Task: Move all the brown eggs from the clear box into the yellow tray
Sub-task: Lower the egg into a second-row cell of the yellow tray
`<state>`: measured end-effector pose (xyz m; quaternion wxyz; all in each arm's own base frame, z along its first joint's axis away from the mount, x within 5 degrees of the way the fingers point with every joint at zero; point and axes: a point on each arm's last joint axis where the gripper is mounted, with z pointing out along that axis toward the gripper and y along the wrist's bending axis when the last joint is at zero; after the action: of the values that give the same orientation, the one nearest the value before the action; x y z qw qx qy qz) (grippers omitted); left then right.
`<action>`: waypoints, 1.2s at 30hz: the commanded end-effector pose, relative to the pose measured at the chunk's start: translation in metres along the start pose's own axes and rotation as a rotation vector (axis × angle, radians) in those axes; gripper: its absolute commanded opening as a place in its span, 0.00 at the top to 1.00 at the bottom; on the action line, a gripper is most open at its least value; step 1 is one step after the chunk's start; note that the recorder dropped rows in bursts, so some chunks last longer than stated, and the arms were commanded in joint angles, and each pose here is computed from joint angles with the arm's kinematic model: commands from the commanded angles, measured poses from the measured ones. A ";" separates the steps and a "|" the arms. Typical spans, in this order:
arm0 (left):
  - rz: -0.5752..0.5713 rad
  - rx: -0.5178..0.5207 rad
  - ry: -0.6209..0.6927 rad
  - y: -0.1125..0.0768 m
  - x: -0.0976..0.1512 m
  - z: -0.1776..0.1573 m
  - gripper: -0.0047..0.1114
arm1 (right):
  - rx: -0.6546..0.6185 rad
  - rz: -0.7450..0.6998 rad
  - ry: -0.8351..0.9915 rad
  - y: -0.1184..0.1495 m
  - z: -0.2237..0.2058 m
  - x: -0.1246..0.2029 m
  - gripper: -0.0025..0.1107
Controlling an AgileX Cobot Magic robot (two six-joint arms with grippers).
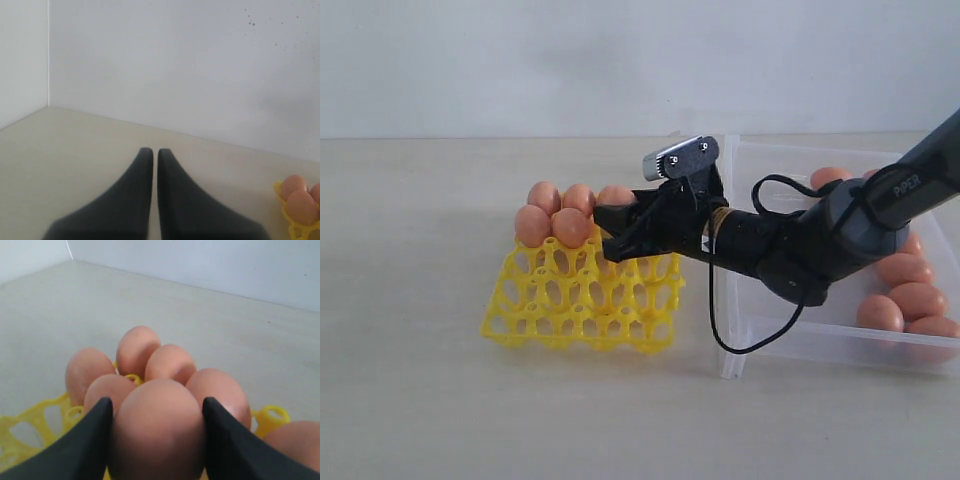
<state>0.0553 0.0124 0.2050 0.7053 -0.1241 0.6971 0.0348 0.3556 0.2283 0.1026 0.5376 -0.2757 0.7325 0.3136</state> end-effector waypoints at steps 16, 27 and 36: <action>-0.018 0.000 -0.014 0.000 -0.001 0.000 0.93 | -0.057 -0.027 0.107 0.001 0.009 0.005 0.98; -0.018 0.000 -0.014 0.000 -0.001 0.000 0.93 | -0.063 -0.033 0.112 0.002 0.009 0.005 0.96; -0.018 0.000 -0.014 0.000 -0.001 0.000 0.93 | -0.060 -0.030 0.110 0.002 0.009 0.005 0.51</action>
<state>0.0553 0.0124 0.2050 0.7053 -0.1241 0.6971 0.0348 0.3577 0.2356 0.0944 0.4910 -0.3196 0.7477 0.3126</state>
